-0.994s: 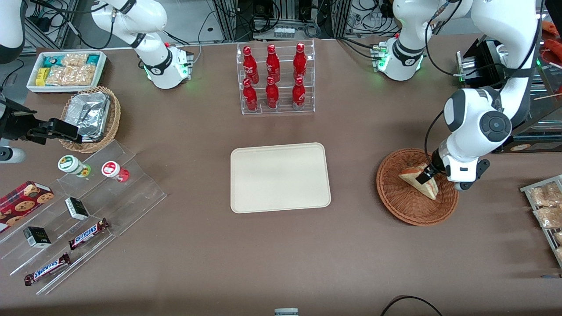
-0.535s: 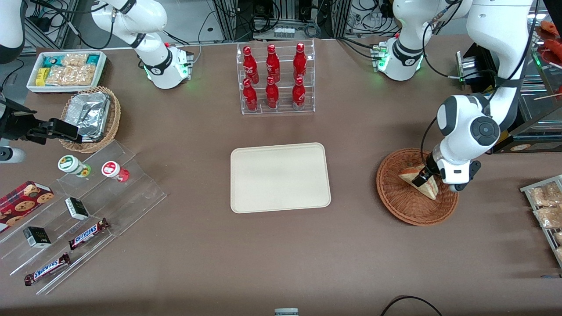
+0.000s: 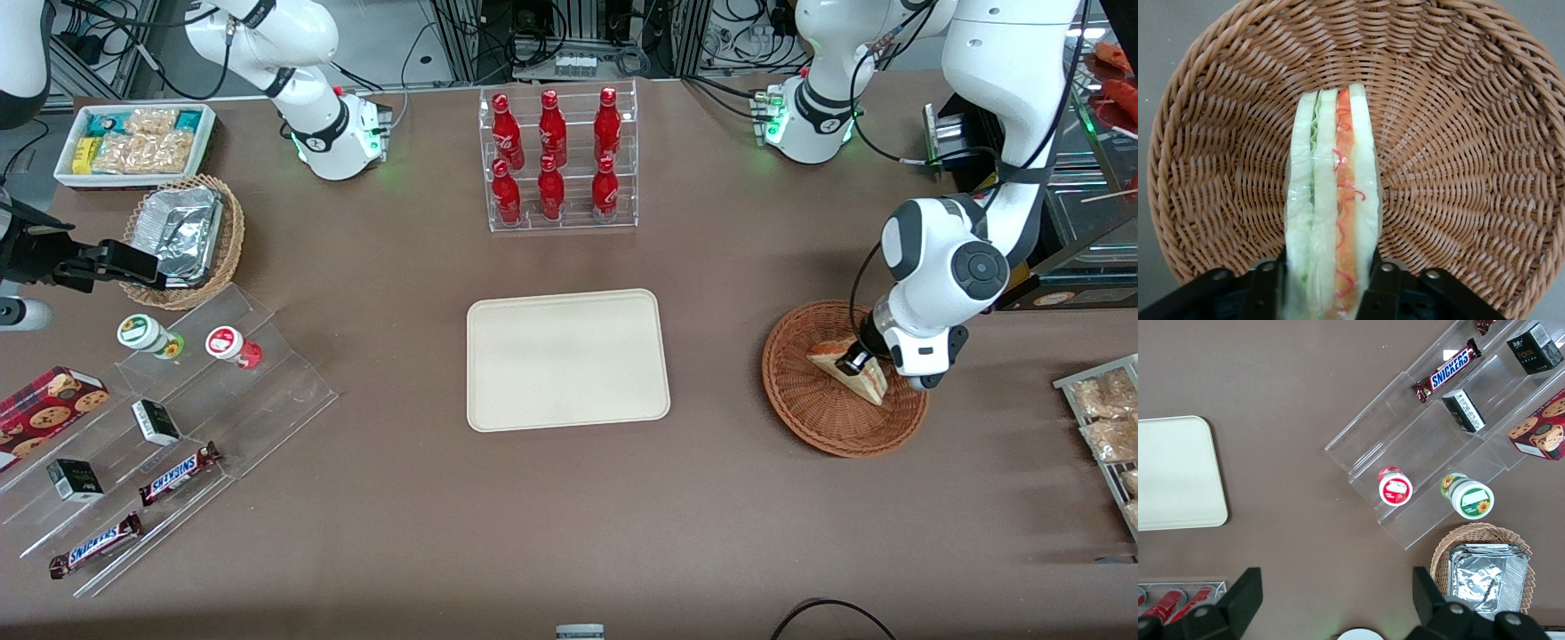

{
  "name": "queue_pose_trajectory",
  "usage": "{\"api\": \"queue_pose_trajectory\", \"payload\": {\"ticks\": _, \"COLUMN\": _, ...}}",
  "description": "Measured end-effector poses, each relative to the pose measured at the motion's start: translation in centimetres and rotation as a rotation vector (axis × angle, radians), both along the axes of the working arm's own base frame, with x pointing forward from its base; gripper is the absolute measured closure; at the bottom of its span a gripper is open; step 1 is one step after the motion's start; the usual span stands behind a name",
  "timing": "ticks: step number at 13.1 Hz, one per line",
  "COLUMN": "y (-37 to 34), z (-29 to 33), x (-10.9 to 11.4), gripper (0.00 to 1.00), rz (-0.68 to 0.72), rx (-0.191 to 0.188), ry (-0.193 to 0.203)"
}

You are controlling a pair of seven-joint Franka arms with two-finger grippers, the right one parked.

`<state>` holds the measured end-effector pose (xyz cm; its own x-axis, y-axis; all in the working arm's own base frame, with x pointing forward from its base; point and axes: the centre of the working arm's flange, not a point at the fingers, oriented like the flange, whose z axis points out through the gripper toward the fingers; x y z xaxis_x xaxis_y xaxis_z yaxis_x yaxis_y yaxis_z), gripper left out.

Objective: Place sandwich from basket to tray
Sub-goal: 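Lift the sandwich and carry it over the cream tray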

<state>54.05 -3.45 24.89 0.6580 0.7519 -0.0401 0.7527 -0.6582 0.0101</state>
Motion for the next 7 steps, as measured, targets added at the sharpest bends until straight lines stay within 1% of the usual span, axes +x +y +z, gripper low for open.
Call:
{"api": "queue_pose_trajectory", "payload": {"ticks": 1, "y": 0.0, "z": 0.3, "x": 0.0, "gripper": 0.67, "rz": -0.001, "rx": 0.0, "ry": 0.005}}
{"api": "queue_pose_trajectory", "payload": {"ticks": 3, "y": -0.4, "z": 2.2, "x": 0.8, "gripper": 0.7, "rz": -0.009, "rx": -0.001, "ry": 0.02}}
{"api": "queue_pose_trajectory", "payload": {"ticks": 5, "y": -1.1, "z": 6.0, "x": 2.2, "gripper": 0.73, "rz": -0.037, "rx": -0.003, "ry": 0.061}}
{"api": "queue_pose_trajectory", "payload": {"ticks": 6, "y": -1.6, "z": 8.3, "x": 3.2, "gripper": 0.73, "rz": -0.07, "rx": -0.006, "ry": 0.07}}
{"api": "queue_pose_trajectory", "payload": {"ticks": 7, "y": -2.1, "z": 10.4, "x": 4.1, "gripper": 0.76, "rz": -0.117, "rx": -0.01, "ry": 0.073}}
